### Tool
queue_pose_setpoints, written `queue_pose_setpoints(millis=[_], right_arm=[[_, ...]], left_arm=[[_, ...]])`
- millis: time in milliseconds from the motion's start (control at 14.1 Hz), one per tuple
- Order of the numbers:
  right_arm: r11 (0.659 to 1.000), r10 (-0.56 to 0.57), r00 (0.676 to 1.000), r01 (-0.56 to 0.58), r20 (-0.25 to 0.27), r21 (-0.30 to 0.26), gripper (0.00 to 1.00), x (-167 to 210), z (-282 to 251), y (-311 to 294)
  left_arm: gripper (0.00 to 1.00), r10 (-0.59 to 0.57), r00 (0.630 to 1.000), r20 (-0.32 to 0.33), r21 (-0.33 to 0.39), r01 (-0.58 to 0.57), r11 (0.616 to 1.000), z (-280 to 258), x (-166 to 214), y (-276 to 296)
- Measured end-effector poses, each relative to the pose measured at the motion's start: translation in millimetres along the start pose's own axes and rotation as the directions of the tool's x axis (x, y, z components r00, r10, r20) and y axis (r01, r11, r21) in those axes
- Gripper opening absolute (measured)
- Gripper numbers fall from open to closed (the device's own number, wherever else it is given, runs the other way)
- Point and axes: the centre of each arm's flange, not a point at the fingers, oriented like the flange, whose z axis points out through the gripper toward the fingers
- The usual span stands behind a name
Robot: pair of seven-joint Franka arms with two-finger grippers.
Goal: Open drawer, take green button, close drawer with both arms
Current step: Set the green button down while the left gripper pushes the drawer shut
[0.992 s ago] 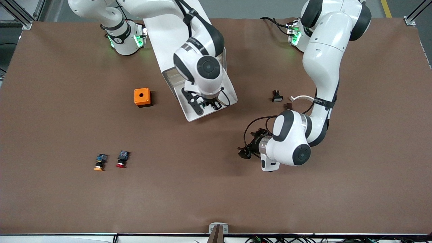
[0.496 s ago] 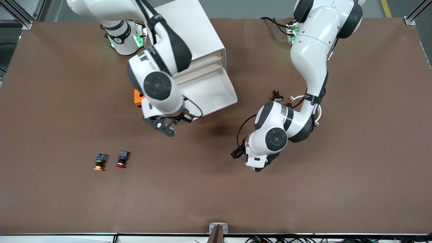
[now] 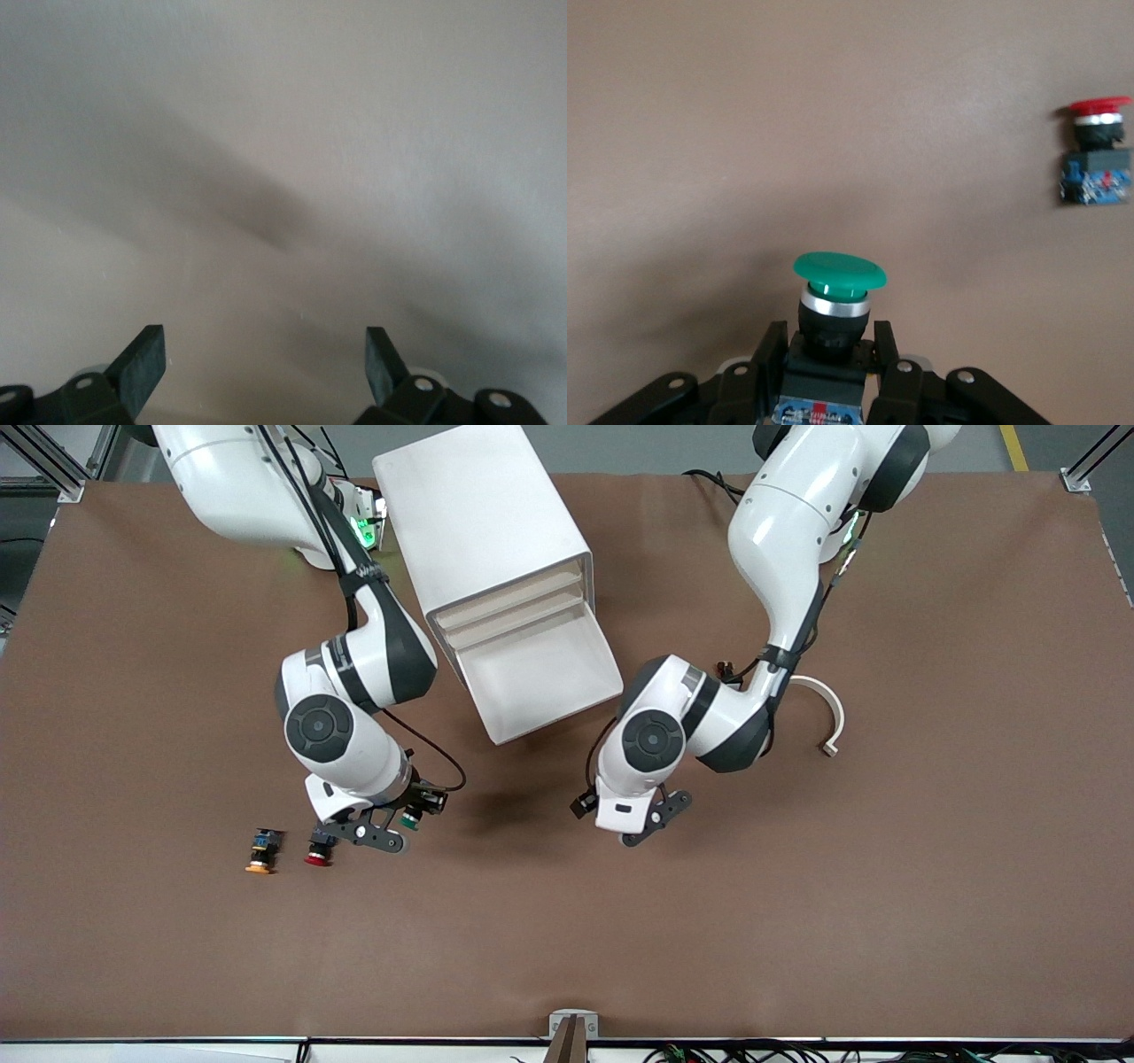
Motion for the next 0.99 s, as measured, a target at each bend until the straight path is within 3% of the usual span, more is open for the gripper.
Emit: queue_pose_setpoints(millis=[567, 780, 992], right_arm=[[0.988, -0.150, 0.988, 0.149, -0.039, -0.036, 0.44, 59.8, 56.0, 84.5], [0.981, -0.184, 0.980, 0.178, -0.075, -0.073, 0.44, 60.9, 83.3, 100.4], [0.977, -0.208, 0.975, 0.202, -0.083, -0.070, 0.44, 57.6, 114.2, 100.3]], left_arm=[[1.00, 0.065, 0.998, 0.007, 0.029, -0.065, 0.997, 17.9, -63.4, 12.0], [1.00, 0.095, 0.995, 0.015, 0.058, -0.096, 0.994, 33.4, -92.2, 11.8], [1.00, 0.107, 0.994, 0.020, 0.077, -0.108, 0.991, 43.7, -114.1, 11.3]])
